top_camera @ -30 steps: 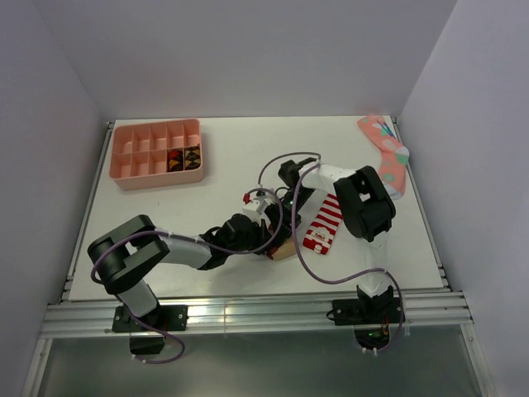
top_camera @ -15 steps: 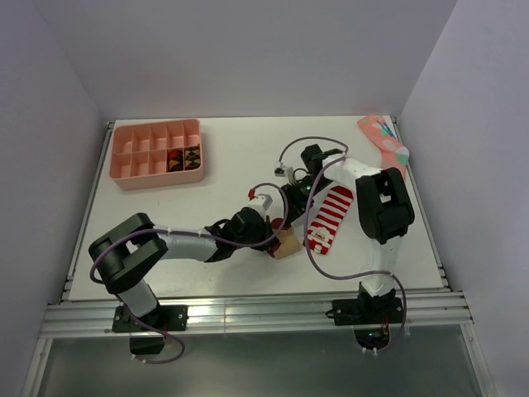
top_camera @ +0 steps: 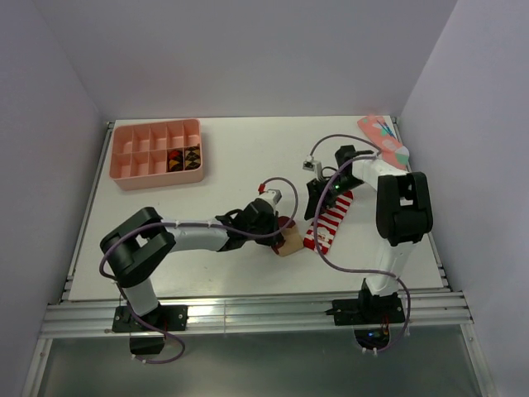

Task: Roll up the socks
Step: Roll the sock at the center of the board.

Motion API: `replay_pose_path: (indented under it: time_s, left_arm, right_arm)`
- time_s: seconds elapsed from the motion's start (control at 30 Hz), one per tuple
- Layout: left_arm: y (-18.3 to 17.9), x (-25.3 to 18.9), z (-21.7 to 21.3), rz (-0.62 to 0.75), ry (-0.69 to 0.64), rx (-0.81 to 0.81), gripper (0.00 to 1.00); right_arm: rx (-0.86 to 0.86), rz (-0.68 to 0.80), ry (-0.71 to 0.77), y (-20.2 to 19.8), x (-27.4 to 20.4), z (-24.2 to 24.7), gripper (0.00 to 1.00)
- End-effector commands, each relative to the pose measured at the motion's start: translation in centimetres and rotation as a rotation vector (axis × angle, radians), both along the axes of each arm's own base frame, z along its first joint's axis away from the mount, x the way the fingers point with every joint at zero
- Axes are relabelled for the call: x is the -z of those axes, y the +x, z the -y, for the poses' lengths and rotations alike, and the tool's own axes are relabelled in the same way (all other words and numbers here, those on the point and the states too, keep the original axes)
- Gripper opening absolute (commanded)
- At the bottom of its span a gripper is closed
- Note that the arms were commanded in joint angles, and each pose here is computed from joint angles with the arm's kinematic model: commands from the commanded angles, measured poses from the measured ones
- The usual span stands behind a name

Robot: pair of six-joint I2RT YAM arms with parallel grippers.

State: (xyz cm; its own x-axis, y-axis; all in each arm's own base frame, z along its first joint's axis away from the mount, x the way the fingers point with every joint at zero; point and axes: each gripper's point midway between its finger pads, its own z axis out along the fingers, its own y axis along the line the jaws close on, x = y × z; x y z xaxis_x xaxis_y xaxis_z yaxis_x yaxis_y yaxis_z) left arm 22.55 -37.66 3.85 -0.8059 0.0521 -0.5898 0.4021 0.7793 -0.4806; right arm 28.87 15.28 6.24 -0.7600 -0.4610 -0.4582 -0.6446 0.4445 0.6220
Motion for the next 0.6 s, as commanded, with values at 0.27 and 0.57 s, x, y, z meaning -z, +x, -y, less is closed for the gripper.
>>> replay_pose_path:
  time_s: [0.27,0.57]
  left_arm:
    - [-2.2,3.0,-2.2,-0.132,0.216,0.08,0.0]
    - [-2.6,2.2,-2.0,-0.221,0.201,0.142,0.0]
  right_arm:
    - [-0.168,0.268,0.036,-2.8,-1.9,1.1,0.55]
    - [-0.288,0.436,-0.027,-4.5,-0.8,0.4,0.57]
